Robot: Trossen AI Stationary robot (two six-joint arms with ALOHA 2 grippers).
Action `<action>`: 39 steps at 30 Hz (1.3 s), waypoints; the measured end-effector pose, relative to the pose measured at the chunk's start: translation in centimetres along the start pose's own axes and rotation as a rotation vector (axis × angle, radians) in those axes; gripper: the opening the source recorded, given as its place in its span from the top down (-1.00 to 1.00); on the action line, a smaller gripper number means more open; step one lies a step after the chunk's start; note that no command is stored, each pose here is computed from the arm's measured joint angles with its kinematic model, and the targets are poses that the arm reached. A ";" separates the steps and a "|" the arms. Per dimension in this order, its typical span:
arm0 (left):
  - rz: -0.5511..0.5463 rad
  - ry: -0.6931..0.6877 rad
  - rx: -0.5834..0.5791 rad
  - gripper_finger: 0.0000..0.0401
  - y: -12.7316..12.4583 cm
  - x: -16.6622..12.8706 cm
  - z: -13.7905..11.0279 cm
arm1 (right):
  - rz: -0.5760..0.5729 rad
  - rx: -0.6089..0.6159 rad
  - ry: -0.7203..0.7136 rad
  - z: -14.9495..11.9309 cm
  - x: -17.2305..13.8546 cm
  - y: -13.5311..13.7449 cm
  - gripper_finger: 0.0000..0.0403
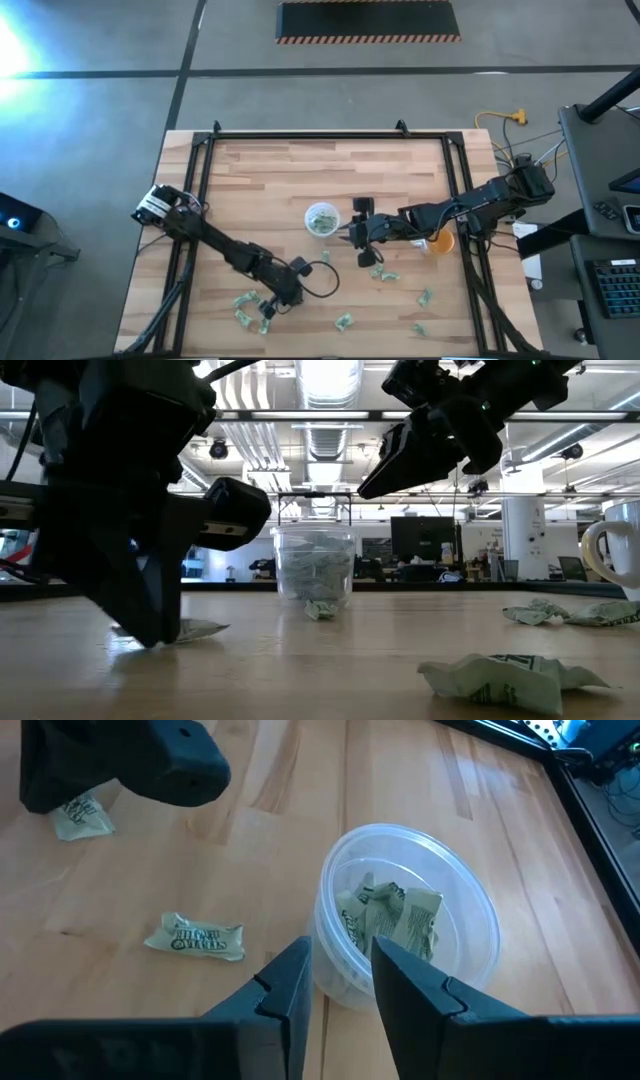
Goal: Pick and place Stevia / Truvia into bins
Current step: Put the light green stevia packet into the transparent container
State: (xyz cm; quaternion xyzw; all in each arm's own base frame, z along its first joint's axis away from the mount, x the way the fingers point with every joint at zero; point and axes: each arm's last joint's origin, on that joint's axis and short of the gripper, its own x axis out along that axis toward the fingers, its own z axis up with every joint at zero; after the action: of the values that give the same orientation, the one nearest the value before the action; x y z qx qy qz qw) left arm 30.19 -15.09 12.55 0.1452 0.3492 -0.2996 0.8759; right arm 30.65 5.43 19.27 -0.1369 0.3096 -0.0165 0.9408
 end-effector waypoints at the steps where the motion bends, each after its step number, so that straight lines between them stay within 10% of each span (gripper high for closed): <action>1: 0.004 -0.002 0.003 0.98 0.0 -0.1 0.1 | 0.000 0.000 0.000 0.0 0.0 0.0 0.52; 24: 0.419 -0.173 0.224 1.00 2.7 -10.9 3.7 | 0.019 0.132 0.043 -0.4 -0.2 0.6 0.57; 39: 0.292 -0.359 0.159 1.00 11.9 -13.9 0.6 | 0.076 0.323 0.119 -1.2 -1.2 3.9 0.65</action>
State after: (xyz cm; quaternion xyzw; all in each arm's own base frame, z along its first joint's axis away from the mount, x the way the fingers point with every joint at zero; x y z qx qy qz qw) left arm 29.96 -0.20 23.24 0.2072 0.1386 -0.2176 0.9437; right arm 28.75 8.99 18.04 0.0292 0.3631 -0.0388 0.9305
